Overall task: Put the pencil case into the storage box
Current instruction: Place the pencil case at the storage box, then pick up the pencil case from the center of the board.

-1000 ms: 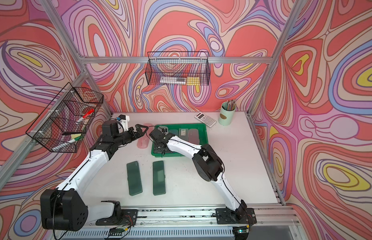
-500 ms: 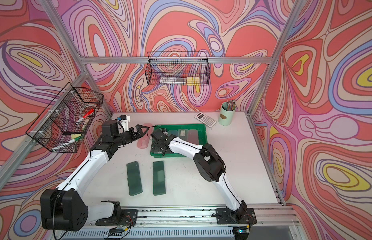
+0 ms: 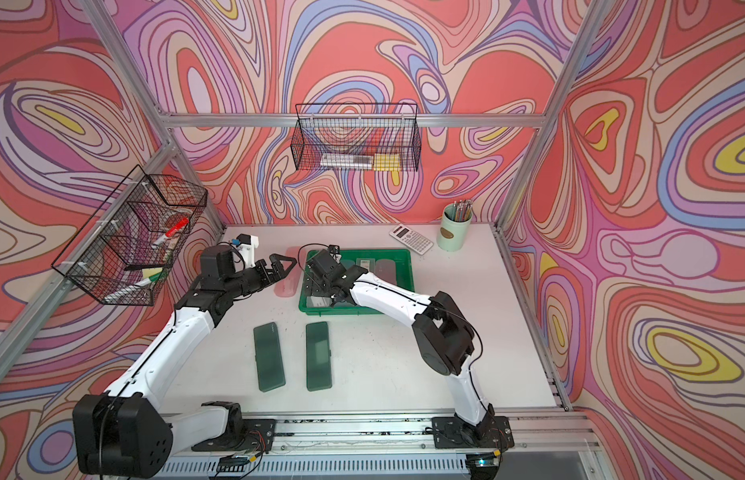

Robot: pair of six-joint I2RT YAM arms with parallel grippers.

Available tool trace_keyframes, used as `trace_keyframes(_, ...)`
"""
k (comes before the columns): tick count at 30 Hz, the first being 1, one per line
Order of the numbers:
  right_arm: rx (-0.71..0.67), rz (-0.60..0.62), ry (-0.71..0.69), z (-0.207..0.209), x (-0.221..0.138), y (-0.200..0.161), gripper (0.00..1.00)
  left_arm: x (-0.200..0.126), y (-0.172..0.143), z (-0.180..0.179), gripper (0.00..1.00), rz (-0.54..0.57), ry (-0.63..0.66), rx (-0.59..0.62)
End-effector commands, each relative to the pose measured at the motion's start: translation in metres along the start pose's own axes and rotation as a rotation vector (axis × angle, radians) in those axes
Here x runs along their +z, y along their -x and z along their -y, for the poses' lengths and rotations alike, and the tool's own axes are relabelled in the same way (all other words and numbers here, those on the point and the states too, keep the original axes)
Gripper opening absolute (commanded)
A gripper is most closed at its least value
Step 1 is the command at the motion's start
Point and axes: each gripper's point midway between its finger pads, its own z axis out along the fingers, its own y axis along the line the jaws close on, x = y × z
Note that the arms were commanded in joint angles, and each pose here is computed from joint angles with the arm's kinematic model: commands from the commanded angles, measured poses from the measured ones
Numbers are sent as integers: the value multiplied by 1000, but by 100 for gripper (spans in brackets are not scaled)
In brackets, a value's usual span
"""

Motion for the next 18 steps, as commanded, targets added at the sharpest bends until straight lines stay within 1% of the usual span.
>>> trace_keyframes(1, 6, 79, -80, 16, -43, 7, 98, -11, -23, -8, 99, -57, 27, 4)
trace_keyframes(4, 24, 64, -134, 34, -65, -11, 98, -26, -43, -13, 99, -92, 67, -12)
trace_keyframes(5, 27, 55, -120, 35, -73, -19, 98, -31, -49, -13, 99, -97, 68, -21)
trace_keyframes(8, 18, 36, -132, 42, -86, -48, 98, -41, -71, -7, 99, -126, 18, -51)
trace_keyframes(10, 4, 15, -121, 40, -89, -70, 98, -48, -86, -8, 99, -132, 14, -82)
trace_keyframes(13, -9, -42, -83, 32, -87, -107, 98, -57, -108, -13, 99, -128, 43, -107)
trace_keyframes(18, -55, -103, -56, 15, -85, -160, 98, -66, -142, -27, 99, -183, 122, -137)
